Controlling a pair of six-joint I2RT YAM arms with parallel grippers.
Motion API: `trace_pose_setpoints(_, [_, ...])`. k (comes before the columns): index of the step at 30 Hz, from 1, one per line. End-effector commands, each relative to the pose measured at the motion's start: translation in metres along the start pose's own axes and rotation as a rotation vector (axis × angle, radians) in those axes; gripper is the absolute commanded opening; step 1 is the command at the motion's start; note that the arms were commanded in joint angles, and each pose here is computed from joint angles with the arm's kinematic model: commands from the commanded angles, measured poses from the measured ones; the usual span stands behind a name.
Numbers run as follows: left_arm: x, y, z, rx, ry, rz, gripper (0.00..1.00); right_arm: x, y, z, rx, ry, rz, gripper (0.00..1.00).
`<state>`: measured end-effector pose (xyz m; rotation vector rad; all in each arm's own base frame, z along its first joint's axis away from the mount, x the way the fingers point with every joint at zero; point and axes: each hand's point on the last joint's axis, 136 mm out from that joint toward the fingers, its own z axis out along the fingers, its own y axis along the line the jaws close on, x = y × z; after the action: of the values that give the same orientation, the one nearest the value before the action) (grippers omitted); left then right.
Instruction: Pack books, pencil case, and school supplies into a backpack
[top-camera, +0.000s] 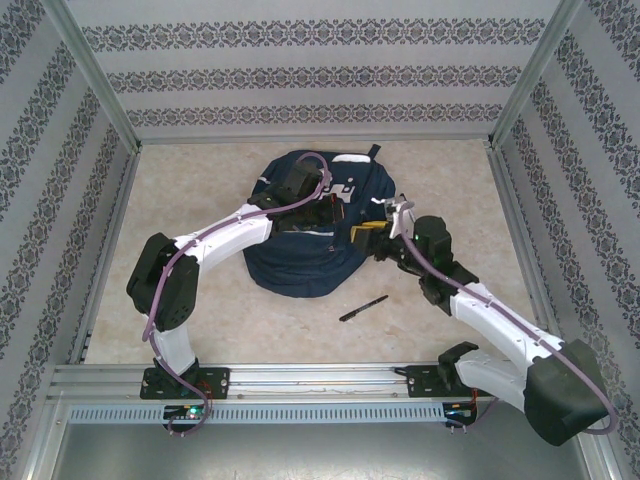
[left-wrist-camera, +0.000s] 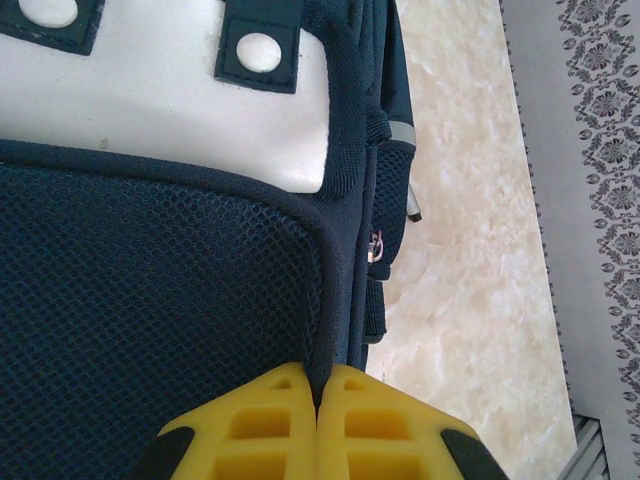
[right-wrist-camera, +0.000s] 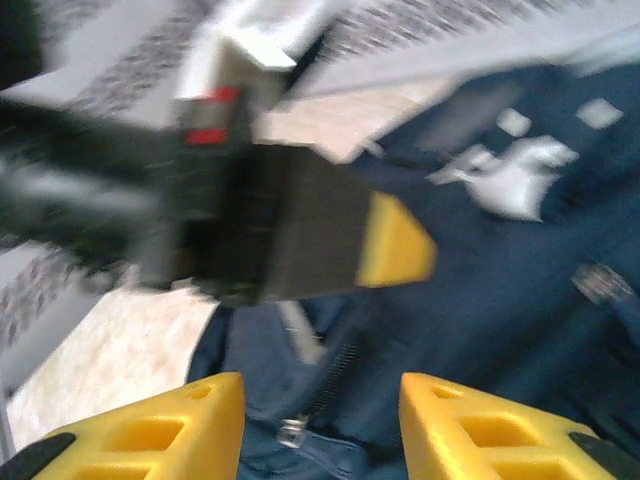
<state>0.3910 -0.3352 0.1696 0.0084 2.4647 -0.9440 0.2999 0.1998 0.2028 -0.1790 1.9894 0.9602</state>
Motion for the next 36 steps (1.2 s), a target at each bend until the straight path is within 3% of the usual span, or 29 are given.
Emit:
trace_pose_setpoints(1, [-0.021,-0.023,-0.006,0.089,-0.059,0.068,0.01,0.021,-0.039,-0.001,0.216,0.122,0.359,0.44])
trace_pose_setpoints(8, [-0.023,-0.030,-0.008,0.144,-0.059,0.031,0.00,0.014,-0.013,0.026,0.130,0.288,0.523,0.46])
trace_pose_setpoints(9, [-0.024,-0.028,-0.009,0.141,-0.063,0.033,0.05,0.014,-0.012,0.031,0.120,0.298,0.520,0.45])
trace_pose_setpoints(12, [-0.029,-0.015,-0.010,0.111,-0.072,0.023,0.35,0.018,-0.023,0.040,0.161,0.331,0.482,0.43])
trace_pose_setpoints(13, [-0.029,-0.011,-0.011,0.103,-0.065,0.012,0.36,0.018,-0.030,0.041,0.195,0.334,0.466,0.43])
trace_pose_setpoints(17, [-0.023,-0.004,-0.031,0.081,-0.042,0.044,0.39,0.025,-0.048,0.034,0.326,0.389,0.421,0.46])
trace_pose_setpoints(21, [0.003,0.002,-0.064,0.044,0.019,0.059,0.40,0.036,-0.059,0.024,0.450,0.450,0.464,0.48])
trace_pose_setpoints(28, [0.066,0.017,-0.103,-0.009,0.086,-0.055,0.41,0.042,-0.032,0.043,0.473,0.538,0.409,0.51])
trace_pose_setpoints(34, [0.103,0.009,-0.086,-0.036,0.142,-0.047,0.49,0.068,-0.035,0.061,0.523,0.622,0.415,0.50])
trace_pose_setpoints(36, [0.107,0.012,-0.079,-0.061,0.149,-0.047,0.50,0.074,-0.033,0.066,0.520,0.650,0.441,0.39])
